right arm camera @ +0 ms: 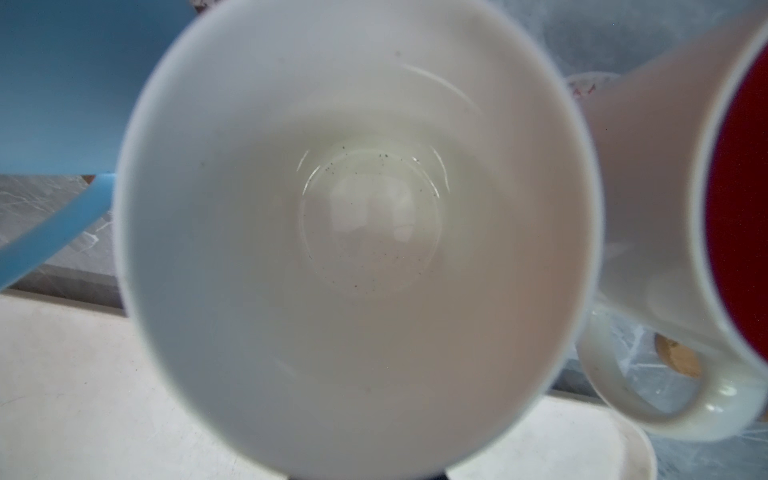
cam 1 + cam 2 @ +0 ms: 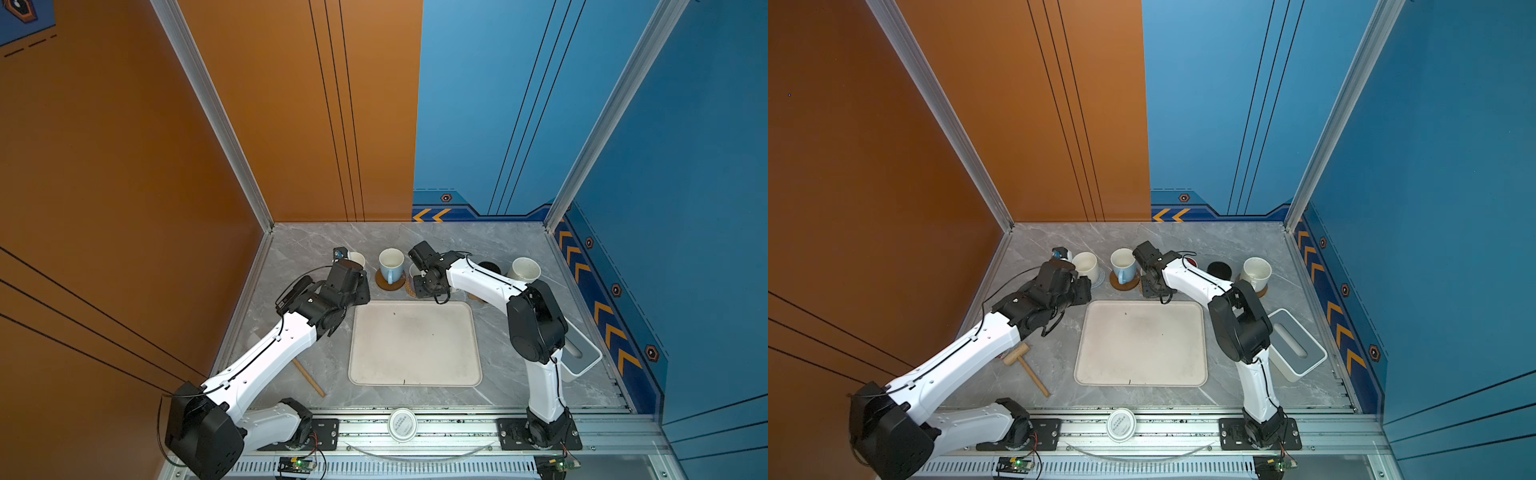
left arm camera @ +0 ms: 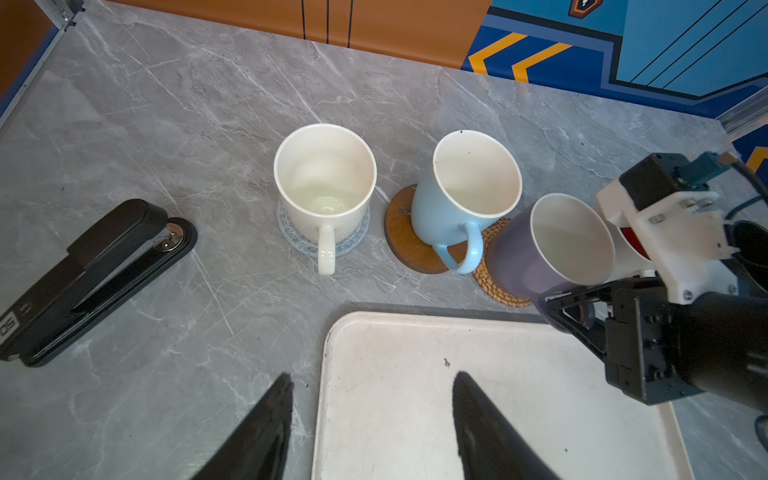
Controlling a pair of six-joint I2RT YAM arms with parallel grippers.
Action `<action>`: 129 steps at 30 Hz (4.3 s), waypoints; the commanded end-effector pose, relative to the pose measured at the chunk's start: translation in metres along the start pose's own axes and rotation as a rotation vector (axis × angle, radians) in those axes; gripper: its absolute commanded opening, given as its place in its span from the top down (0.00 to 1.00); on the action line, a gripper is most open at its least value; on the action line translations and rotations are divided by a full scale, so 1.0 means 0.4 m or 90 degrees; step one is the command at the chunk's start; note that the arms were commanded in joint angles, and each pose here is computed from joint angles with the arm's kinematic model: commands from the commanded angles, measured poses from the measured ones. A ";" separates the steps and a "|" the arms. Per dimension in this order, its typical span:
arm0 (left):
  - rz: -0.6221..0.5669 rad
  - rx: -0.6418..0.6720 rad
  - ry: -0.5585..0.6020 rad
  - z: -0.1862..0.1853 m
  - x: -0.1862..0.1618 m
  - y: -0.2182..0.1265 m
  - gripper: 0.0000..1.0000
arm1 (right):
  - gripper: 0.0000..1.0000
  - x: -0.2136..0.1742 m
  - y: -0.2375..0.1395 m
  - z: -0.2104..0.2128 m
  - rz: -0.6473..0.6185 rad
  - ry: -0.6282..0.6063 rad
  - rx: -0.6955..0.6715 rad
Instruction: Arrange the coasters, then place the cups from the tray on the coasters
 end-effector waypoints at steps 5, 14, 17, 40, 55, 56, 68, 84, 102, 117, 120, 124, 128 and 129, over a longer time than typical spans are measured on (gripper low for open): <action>0.000 0.013 -0.008 0.008 0.011 -0.006 0.38 | 1.00 0.027 0.001 0.002 -0.025 0.017 0.008; -0.001 0.012 -0.009 0.009 0.012 -0.009 0.38 | 0.78 0.028 -0.006 0.003 -0.029 0.016 0.010; -0.001 0.012 -0.009 0.009 0.012 -0.009 0.38 | 0.71 0.029 -0.007 0.003 -0.029 0.016 0.010; -0.044 0.001 0.024 0.022 0.044 -0.069 0.37 | 0.47 0.004 -0.243 -0.033 -0.130 0.016 -0.020; -0.164 0.011 0.137 0.124 0.031 -0.153 0.15 | 0.04 -0.162 -0.580 -0.191 -0.457 0.030 -0.057; -0.178 0.017 0.141 0.136 0.027 -0.154 0.15 | 0.00 -0.180 -0.579 -0.215 -0.466 0.038 -0.076; -0.435 0.169 0.090 0.327 0.010 -0.150 0.02 | 0.00 -0.360 -0.432 -0.492 -0.434 0.123 -0.321; -0.375 0.153 0.080 0.414 -0.043 -0.009 0.02 | 0.00 -0.391 -0.292 -0.594 -0.421 0.175 -0.345; -0.352 0.121 0.074 0.429 0.012 0.110 0.02 | 0.00 -0.328 -0.222 -0.639 -0.468 0.165 -0.355; -0.362 0.110 0.097 0.436 -0.002 0.191 0.02 | 0.00 -0.277 -0.211 -0.662 -0.514 0.158 -0.346; -0.374 0.110 0.097 0.437 0.004 0.195 0.02 | 0.00 -0.270 -0.208 -0.666 -0.519 0.157 -0.348; -0.368 0.119 0.091 0.443 0.007 0.198 0.02 | 0.00 -0.255 -0.202 -0.669 -0.527 0.149 -0.349; -0.360 0.122 0.092 0.443 0.007 0.203 0.02 | 0.00 -0.246 -0.166 -0.666 -0.540 0.150 -0.332; -0.361 0.122 0.092 0.442 0.008 0.203 0.02 | 0.00 -0.249 -0.153 -0.668 -0.538 0.151 -0.333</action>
Point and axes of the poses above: each gripper's point midway between its finger pads, its own y axis out along the fingers, its own z axis along the line the jaws close on, x = y × z, the point moved 1 cm from there along -y, back along the fingers, and after that the axes turned 11 degrees about -y, right-handed, at the moved point
